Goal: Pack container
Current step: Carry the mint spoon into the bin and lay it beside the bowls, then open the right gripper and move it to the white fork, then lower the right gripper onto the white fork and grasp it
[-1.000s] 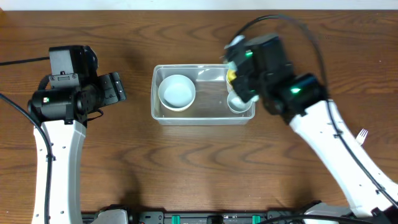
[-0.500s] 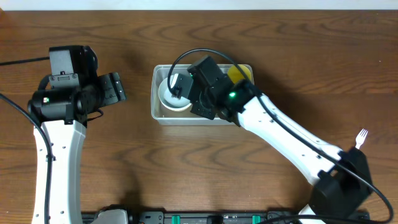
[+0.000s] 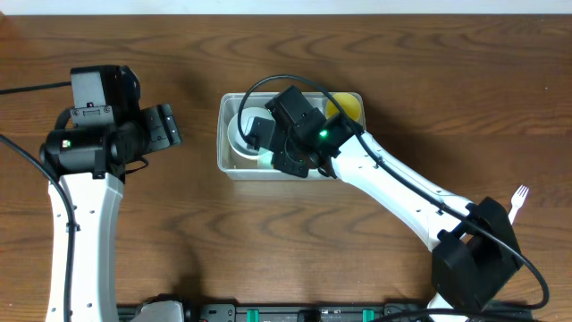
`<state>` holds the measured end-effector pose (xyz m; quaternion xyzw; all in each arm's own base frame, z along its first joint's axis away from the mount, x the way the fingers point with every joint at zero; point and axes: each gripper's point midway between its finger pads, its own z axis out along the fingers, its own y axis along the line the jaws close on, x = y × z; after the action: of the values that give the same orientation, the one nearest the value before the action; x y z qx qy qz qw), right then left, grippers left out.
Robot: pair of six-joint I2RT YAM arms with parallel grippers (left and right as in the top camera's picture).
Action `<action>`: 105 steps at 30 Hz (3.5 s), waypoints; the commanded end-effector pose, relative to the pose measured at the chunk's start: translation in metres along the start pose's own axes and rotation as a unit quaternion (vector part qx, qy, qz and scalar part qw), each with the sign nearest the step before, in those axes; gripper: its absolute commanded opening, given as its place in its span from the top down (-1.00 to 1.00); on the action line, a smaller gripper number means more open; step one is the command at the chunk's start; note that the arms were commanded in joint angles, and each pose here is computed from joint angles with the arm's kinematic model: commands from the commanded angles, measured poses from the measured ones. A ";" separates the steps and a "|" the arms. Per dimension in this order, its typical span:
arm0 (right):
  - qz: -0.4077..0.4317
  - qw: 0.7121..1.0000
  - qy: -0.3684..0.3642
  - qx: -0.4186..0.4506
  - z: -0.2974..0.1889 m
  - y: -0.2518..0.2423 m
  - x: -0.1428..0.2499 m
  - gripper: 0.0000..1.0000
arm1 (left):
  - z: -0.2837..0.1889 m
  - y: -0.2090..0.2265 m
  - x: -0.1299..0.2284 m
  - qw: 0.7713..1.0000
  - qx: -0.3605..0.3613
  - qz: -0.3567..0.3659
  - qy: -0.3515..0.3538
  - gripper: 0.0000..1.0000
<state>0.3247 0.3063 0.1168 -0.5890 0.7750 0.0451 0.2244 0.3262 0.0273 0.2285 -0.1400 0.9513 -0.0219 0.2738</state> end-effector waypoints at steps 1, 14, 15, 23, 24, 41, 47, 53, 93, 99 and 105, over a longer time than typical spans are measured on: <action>-0.004 1.000 0.007 -0.011 0.002 0.006 0.003 0.03 | 0.004 0.005 0.002 1.000 -0.011 -0.009 0.006 -0.68; 0.194 0.974 -0.023 0.116 -0.029 -0.047 -0.004 -0.24 | 0.004 0.005 0.002 1.000 -0.011 -0.009 0.006 -0.68; 0.232 0.961 -0.031 0.144 -0.042 -0.061 -0.002 -0.37 | 0.004 0.005 0.002 1.000 -0.011 -0.009 0.006 -0.68; 0.530 0.803 -0.104 0.251 -0.166 -0.143 0.083 -0.72 | 0.004 0.005 0.003 1.000 -0.011 -0.009 0.007 -0.68; 0.560 0.781 -0.099 0.259 -0.175 -0.147 0.101 -0.77 | 0.004 0.005 0.003 1.000 -0.011 -0.009 0.007 -0.68; 0.838 0.460 0.160 0.244 -0.183 -0.095 0.425 -0.98 | 0.004 0.005 0.004 1.000 -0.011 -0.009 0.009 -0.68; 0.844 0.449 0.206 0.211 -0.140 -0.066 0.464 -0.99 | 0.004 0.005 0.004 1.000 -0.011 -0.009 0.009 -0.70; 0.837 0.461 0.219 0.199 -0.110 -0.051 0.481 -0.99 | 0.004 0.005 0.003 1.000 -0.011 -0.009 0.009 -0.71; 0.813 0.526 0.166 0.188 -0.053 -0.034 0.487 -0.04 | 0.004 0.005 0.003 1.000 -0.011 -0.009 0.008 -0.70; 0.816 0.520 0.178 0.179 -0.053 -0.026 0.486 0.05 | 0.004 0.005 0.003 1.000 -0.011 -0.009 0.008 -0.71; 0.815 0.515 0.202 0.172 -0.056 -0.015 0.487 0.20 | 0.004 0.005 0.003 1.000 -0.011 -0.009 0.008 -0.70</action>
<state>0.2489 -0.1583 -0.0068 0.3542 0.9313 -0.0361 0.0773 0.3256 0.0273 0.2281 -0.1401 0.9517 -0.0219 0.2723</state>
